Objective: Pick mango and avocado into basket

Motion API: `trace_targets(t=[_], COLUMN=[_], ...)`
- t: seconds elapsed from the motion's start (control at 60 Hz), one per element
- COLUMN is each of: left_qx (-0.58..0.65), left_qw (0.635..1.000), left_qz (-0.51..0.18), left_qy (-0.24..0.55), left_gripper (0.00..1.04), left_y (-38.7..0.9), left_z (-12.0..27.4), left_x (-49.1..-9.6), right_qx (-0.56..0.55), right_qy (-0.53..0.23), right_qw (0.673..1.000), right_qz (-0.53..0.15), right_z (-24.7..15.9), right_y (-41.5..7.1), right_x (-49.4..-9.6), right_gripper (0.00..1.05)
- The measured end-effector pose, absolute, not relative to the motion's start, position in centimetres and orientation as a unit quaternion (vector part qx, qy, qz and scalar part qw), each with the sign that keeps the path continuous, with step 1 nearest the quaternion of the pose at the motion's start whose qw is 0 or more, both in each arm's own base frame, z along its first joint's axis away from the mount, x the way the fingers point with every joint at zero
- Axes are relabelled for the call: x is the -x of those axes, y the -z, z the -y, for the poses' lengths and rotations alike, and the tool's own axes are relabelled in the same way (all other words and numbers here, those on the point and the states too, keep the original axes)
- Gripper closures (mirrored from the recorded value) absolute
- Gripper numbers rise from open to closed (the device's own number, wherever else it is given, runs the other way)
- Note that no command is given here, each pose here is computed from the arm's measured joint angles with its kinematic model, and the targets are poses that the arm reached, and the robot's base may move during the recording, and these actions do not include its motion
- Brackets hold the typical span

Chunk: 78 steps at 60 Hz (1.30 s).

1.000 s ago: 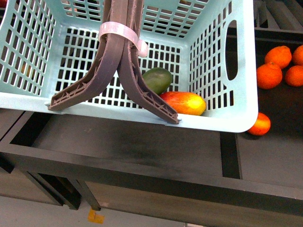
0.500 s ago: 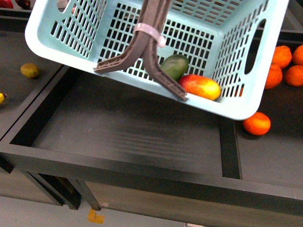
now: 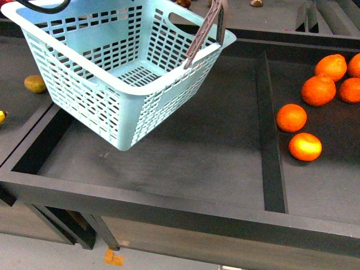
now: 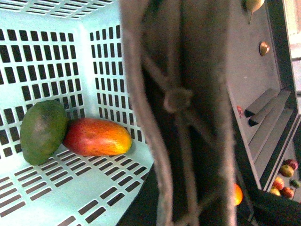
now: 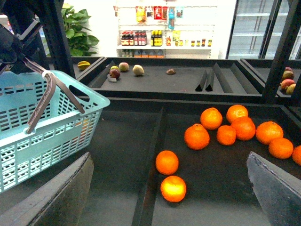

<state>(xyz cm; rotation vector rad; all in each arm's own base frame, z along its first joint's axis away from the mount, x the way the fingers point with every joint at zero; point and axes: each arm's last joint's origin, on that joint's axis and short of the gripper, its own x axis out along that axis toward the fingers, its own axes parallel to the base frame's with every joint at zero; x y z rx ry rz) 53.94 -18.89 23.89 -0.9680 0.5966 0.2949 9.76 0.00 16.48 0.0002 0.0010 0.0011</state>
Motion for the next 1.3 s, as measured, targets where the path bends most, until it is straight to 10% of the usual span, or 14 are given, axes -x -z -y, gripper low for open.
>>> trace_targets(t=[0.533,0.933,1.299], left_qx=[0.647,0.669,0.652], left_qw=[0.713,0.698,0.696], left_qz=[-0.199,-0.190,-0.216], left_qy=[-0.181,-0.170,-0.212], left_gripper=[0.99,0.99,0.25], left_y=[-19.6,-14.8,-14.4], left_z=[16.6,17.1,16.7], left_x=[-57.3,-58.6,-58.1], right_qx=[0.000,0.000,0.000], right_qy=[0.000,-0.001,-0.001], right_qw=[1.000,1.000,1.000], right_qz=[0.000,0.000,0.000], right_z=[0.0,0.0,0.0], right_y=[-16.5,-16.5,-16.5], right_x=[-9.8,-9.8,-9.8], right_gripper=[0.08,0.08,0.08])
